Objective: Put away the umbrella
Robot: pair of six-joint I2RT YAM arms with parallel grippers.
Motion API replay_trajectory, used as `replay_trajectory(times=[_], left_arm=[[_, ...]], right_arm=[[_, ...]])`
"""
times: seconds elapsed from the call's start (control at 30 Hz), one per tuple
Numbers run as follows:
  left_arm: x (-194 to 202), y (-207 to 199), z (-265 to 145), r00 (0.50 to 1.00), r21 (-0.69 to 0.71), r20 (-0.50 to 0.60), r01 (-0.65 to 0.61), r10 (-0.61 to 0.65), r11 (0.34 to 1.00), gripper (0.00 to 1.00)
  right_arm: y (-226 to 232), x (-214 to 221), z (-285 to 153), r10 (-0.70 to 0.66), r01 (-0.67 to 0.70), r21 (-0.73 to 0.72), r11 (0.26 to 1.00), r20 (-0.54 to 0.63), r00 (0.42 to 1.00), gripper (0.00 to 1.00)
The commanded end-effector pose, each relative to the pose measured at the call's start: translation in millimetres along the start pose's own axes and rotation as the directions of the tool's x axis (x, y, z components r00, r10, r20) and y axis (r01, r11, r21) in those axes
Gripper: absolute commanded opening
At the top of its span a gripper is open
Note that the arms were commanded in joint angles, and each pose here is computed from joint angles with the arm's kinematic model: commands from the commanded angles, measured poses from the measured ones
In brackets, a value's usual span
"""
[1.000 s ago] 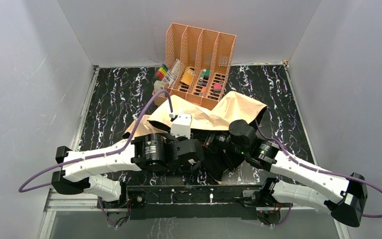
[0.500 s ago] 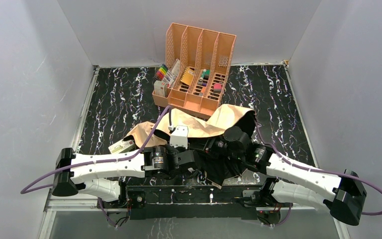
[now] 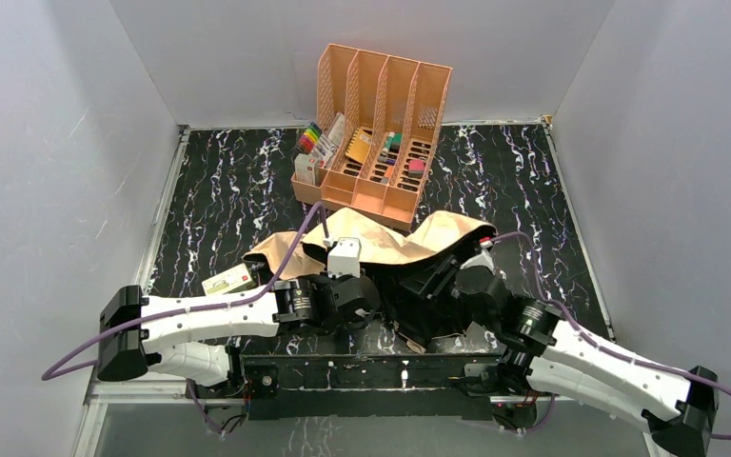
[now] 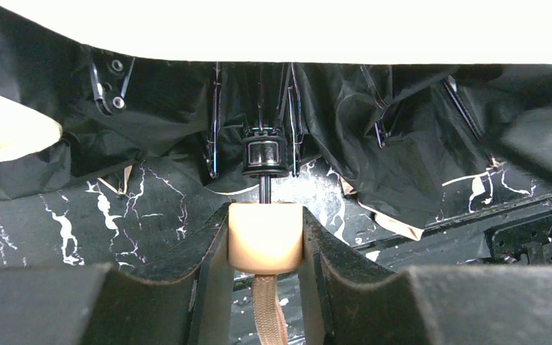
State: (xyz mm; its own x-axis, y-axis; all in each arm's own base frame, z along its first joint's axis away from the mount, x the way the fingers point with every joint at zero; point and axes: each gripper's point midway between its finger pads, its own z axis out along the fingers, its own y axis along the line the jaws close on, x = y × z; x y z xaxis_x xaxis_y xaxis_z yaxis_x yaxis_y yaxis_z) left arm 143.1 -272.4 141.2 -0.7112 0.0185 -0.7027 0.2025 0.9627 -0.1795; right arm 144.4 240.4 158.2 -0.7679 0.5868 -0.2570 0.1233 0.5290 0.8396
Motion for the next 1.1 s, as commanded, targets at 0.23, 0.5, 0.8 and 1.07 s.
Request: replay_trajectory(times=[0.23,0.5,0.8,1.07], left_arm=[[-8,-5,23,1.000,0.115,0.002,-0.012,0.011,0.993,0.49],[-20,-27,-28,0.987,0.425,0.080,-0.159,0.138,0.891,0.81],[-89,36,-62,0.958,0.180,0.268,-0.151,0.099,0.972,0.84],[-125,122,-1,0.993,-0.064,0.115,0.035,-0.027,0.997,0.84]], right_arm=[[-35,-81,-68,-0.193,0.123,0.226,0.966,0.320,0.928,0.59],[89,-103,-109,-0.614,0.601,0.135,0.788,0.246,0.750,0.59],[129,-90,-55,-0.856,0.842,0.172,0.511,0.009,0.517,0.68],[76,-146,8,-0.795,0.819,0.240,0.521,-0.215,0.568,0.69]])
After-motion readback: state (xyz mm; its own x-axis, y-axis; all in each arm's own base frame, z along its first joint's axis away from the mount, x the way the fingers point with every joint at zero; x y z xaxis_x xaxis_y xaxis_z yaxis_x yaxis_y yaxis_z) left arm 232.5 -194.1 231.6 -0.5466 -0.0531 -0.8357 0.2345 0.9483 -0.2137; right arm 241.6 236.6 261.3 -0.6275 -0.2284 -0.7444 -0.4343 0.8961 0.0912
